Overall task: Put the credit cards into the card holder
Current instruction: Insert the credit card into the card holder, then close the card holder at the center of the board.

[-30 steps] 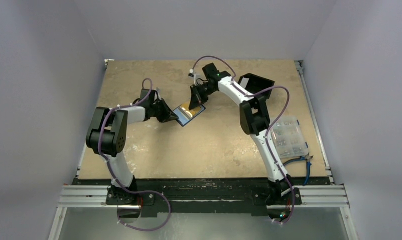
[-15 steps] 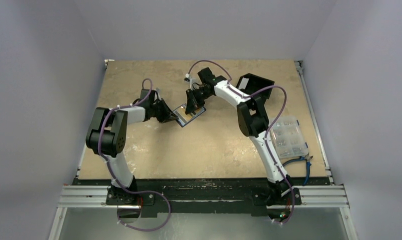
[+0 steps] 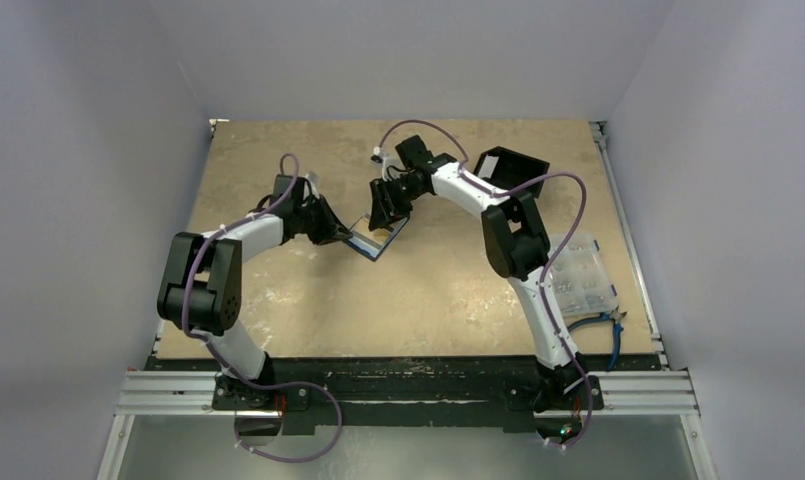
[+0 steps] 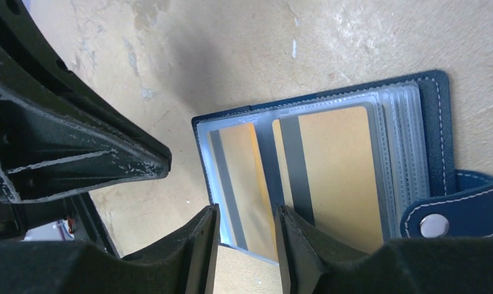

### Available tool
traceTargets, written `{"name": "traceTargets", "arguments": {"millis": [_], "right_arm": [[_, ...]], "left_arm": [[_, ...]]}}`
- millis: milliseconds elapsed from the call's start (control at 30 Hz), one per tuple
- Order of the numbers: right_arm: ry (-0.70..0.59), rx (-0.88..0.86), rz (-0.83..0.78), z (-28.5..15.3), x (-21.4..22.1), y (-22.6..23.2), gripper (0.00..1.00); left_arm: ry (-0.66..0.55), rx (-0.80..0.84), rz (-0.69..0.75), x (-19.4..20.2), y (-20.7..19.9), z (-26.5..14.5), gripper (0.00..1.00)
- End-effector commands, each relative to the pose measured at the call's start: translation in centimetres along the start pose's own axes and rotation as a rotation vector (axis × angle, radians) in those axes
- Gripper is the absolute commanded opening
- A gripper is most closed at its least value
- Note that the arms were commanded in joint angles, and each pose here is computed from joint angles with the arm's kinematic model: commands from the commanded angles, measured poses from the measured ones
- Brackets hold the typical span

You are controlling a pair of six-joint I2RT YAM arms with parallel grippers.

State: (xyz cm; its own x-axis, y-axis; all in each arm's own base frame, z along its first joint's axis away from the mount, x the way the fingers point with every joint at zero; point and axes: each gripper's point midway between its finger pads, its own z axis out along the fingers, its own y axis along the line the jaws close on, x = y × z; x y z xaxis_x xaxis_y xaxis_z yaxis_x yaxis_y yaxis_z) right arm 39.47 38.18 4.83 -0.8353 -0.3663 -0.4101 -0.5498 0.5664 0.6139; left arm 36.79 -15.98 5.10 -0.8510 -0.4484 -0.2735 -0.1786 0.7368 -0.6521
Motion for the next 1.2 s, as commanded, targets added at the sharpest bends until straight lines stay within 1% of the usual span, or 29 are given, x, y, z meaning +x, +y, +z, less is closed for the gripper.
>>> {"name": "traceTargets", "arguments": {"millis": [0,67,100,133,267,367,467,567,733,867,967,1100,1167], "right_arm": [[-0.062,-0.033,-0.048,-2.0,-2.0,2.8,0.46],[-0.067,-0.024,-0.073,-2.2,-2.1,2.6,0.47],[-0.076,-0.022,-0.084,-2.4,-2.2,2.8,0.47],[-0.091,-0.015,-0.092,-2.7,-2.6,2.9,0.5],[-0.153,0.002,-0.118,-3.7,-4.0,3.5,0.54],[-0.157,0.004,-0.11,-3.6,-4.3,3.5,0.52],[-0.163,-0.005,-0.088,-3.1,-4.3,3.2,0.45],[-0.191,0.024,-0.045,-3.3,-4.5,1.9,0.43],[-0.254,0.019,0.034,-5.2,-5.4,-0.4,0.43],[-0.236,0.025,0.053,-5.6,-5.3,-2.5,0.43],[-0.232,0.023,0.053,-5.2,-5.1,-3.3,0.43],[-0.2,0.047,0.07,-4.2,-4.0,-4.7,0.32],[-0.197,0.052,0.075,-3.8,-3.4,-5.1,0.31]], "left_arm": [[-0.018,0.008,0.051,0.2,-0.4,-2.0,0.07],[-0.018,0.008,0.055,0.5,-0.4,-2.4,0.11],[-0.015,0.01,0.055,0.8,-0.3,-2.6,0.14],[-0.013,0.014,0.052,1.0,-0.4,-2.7,0.18],[0.015,0.062,0.013,2.5,-0.5,-2.9,0.35],[0.026,0.102,-0.039,3.5,-0.4,-2.5,0.43],[-0.005,0.164,-0.086,3.6,-0.8,-2.0,0.54],[-0.026,0.199,-0.137,3.8,-0.6,-1.4,0.63],[-0.053,0.214,-0.17,3.9,0.0,-0.1,0.73],[-0.058,0.229,-0.196,4.3,0.3,0.9,0.77],[-0.074,0.224,-0.197,4.2,0.4,1.4,0.79],[-0.105,0.2,-0.199,3.9,0.7,1.5,0.82],[-0.123,0.171,-0.198,3.9,1.1,1.1,0.83]]}}
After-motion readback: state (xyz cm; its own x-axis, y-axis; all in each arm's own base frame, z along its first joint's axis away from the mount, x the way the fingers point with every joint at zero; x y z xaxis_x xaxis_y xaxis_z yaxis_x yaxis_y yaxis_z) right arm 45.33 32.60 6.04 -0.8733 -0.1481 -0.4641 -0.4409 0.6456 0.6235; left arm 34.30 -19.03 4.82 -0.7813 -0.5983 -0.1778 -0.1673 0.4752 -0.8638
